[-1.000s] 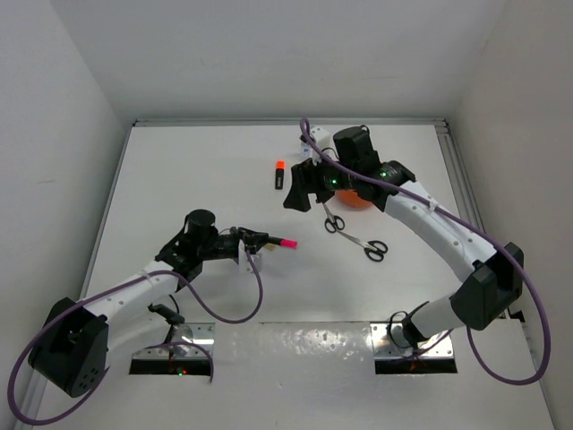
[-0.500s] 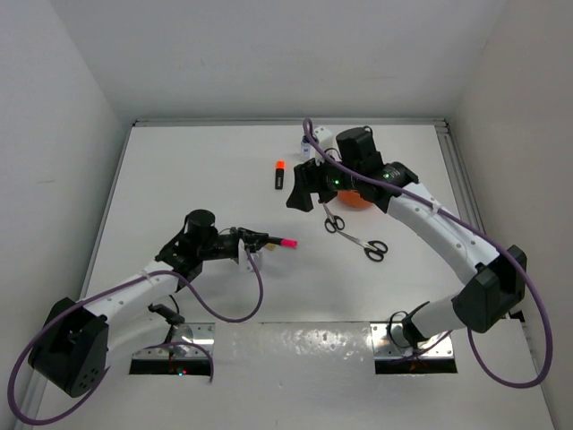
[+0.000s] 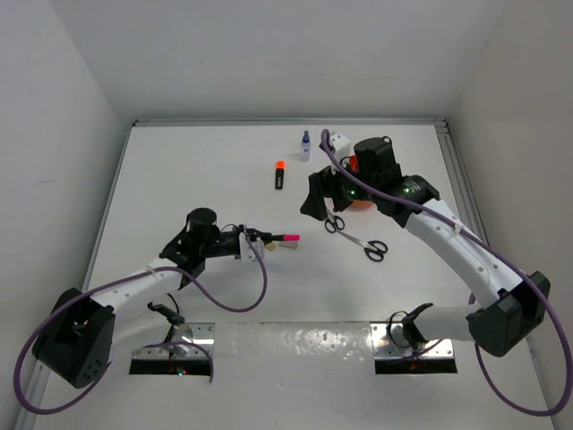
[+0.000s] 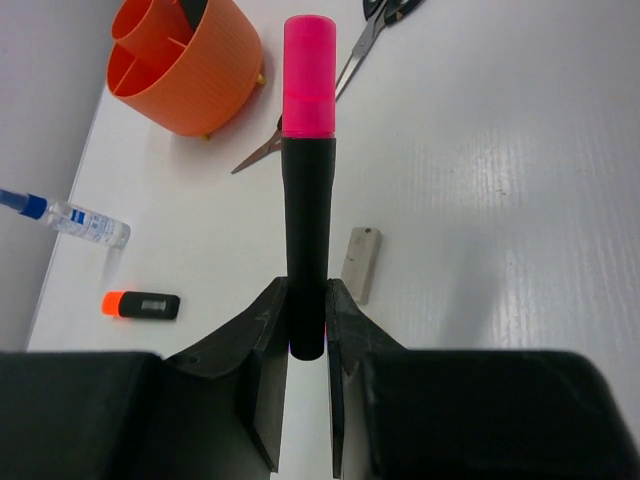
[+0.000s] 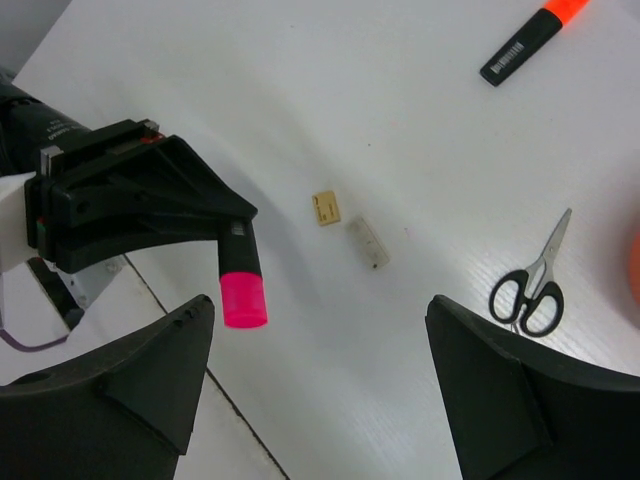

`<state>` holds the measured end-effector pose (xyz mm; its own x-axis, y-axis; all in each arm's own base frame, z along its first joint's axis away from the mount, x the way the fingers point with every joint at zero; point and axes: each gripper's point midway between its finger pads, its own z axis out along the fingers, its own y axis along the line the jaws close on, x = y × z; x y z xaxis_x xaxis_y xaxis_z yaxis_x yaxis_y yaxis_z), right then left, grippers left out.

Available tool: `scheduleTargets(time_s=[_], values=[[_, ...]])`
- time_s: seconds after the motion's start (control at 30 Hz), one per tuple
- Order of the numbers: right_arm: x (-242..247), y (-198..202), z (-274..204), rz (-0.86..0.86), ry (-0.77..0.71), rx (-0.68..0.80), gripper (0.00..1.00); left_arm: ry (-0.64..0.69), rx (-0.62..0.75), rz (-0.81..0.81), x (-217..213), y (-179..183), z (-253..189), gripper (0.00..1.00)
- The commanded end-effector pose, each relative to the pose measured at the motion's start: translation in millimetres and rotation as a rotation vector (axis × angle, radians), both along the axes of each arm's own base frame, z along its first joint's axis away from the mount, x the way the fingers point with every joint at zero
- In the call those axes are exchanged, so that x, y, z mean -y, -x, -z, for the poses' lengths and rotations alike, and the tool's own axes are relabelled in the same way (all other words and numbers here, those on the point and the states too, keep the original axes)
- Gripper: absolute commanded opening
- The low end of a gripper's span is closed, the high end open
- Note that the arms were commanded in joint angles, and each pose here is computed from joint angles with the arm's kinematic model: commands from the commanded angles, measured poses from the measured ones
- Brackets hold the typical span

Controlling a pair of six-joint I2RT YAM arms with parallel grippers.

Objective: Sort the stationery into containers
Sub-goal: Place the pen in the storage box.

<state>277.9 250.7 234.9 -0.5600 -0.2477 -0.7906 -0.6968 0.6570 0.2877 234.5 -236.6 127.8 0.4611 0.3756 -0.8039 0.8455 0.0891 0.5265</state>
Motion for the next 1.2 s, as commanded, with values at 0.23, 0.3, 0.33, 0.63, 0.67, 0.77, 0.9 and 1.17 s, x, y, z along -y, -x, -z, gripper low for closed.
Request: scheduleTargets(time_s=[0.23, 0.3, 0.33, 0.63, 0.67, 0.77, 0.9, 1.17], values=[[17.7, 3.8, 2.1, 0.026, 0.028, 0.048, 0.85, 0.075, -0.015, 0.037, 22.1, 1.4, -26.6, 0.0], [18.9, 4.4, 2.9, 0.025, 0.032, 0.048, 0.85, 0.077, -0.016, 0.028, 22.7, -0.2, -27.5, 0.0], [19.2, 4.3, 2.6, 0.025, 0.034, 0.05, 0.85, 0.079, -0.017, 0.026, 23.3, -1.0, -28.3, 0.0], [22.2, 7.5, -7.0, 0.012, 0.034, 0.082, 0.85, 0.128, -0.067, -0.013, 24.7, -4.4, -36.5, 0.0], [22.4, 9.0, -12.9, 0.007, 0.029, 0.096, 0.85, 0.154, -0.083, -0.026, 25.5, -5.3, -41.5, 0.0], [22.7, 11.4, -27.1, -0.003, 0.006, 0.135, 0.85, 0.216, -0.129, -0.06, 27.0, -7.3, -52.4, 0.0], [22.3, 14.3, -39.8, -0.021, -0.017, 0.188, 0.85, 0.322, -0.195, -0.059, 33.2, -5.1, -76.1, 0.0], [8.7, 14.2, -48.2, -0.108, -0.048, 0.207, 0.57, 0.421, -0.266, -0.09, 33.6, -6.9, -95.2, 0.0]])
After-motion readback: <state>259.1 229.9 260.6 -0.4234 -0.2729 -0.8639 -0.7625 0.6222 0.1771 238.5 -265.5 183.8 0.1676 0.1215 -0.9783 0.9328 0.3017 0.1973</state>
